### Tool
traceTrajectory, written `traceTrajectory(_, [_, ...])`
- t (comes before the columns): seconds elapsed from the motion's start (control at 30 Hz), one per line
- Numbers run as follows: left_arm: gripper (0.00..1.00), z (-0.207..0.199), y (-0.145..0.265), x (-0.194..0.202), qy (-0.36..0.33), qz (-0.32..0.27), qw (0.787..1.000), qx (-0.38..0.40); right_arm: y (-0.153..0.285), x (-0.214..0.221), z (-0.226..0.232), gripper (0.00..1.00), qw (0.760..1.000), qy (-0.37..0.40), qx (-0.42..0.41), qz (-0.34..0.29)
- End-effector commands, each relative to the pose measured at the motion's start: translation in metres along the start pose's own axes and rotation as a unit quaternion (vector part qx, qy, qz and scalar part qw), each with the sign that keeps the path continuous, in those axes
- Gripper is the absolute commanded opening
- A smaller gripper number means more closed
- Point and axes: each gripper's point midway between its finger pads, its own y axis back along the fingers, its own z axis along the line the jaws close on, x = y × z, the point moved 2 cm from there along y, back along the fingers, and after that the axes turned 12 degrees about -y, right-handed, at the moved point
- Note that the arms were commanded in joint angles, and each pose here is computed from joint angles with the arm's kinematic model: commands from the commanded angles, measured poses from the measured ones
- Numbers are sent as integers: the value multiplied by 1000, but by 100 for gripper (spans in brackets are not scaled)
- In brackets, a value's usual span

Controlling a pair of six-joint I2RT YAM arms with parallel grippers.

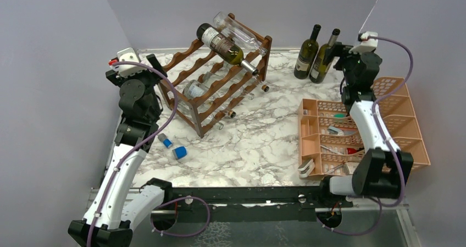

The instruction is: Take the wine bottle off the wine rack

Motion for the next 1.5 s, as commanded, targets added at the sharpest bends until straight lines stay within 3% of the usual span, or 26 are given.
traceTrajectory(0.0, [90, -13, 4, -2, 18, -10, 999, 38, 50, 20, 24, 100, 996, -42, -59, 46])
traceTrajectory(0.17, [94, -41, 8, -3, 49, 0, 993, 108, 83, 18, 56, 100, 984, -78, -124, 101])
traceTrajectory(0.3, [99, -65, 16, -23, 118, 38, 977, 176, 103, 17, 74, 100, 972, -106, -158, 139])
traceTrajectory(0.43, [99, -102, 26, -38, 206, 91, 939, 260, 120, 12, 84, 100, 952, -232, -138, 143])
traceTrajectory(0.53, [99, -133, 25, -42, 263, 137, 905, 306, 131, 11, 106, 100, 932, -240, -201, 183])
traceTrajectory(0.7, [99, -171, 9, -18, 325, 241, 862, 305, 142, 10, 117, 100, 915, -220, -228, 249])
traceTrajectory(0.87, [99, -211, -11, 10, 349, 314, 827, 311, 153, 1, 108, 100, 939, -178, -204, 213])
traceTrajectory(1.1, [99, -225, -41, 39, 374, 342, 830, 233, 161, 1, 112, 100, 936, -182, -221, 204])
traceTrajectory(1.33, [99, -258, -48, 62, 410, 395, 787, 237, 161, -1, 114, 100, 933, -186, -226, 211])
traceTrajectory(1.47, [99, -272, -59, 66, 415, 396, 786, 230, 160, 1, 114, 100, 932, -187, -226, 211])
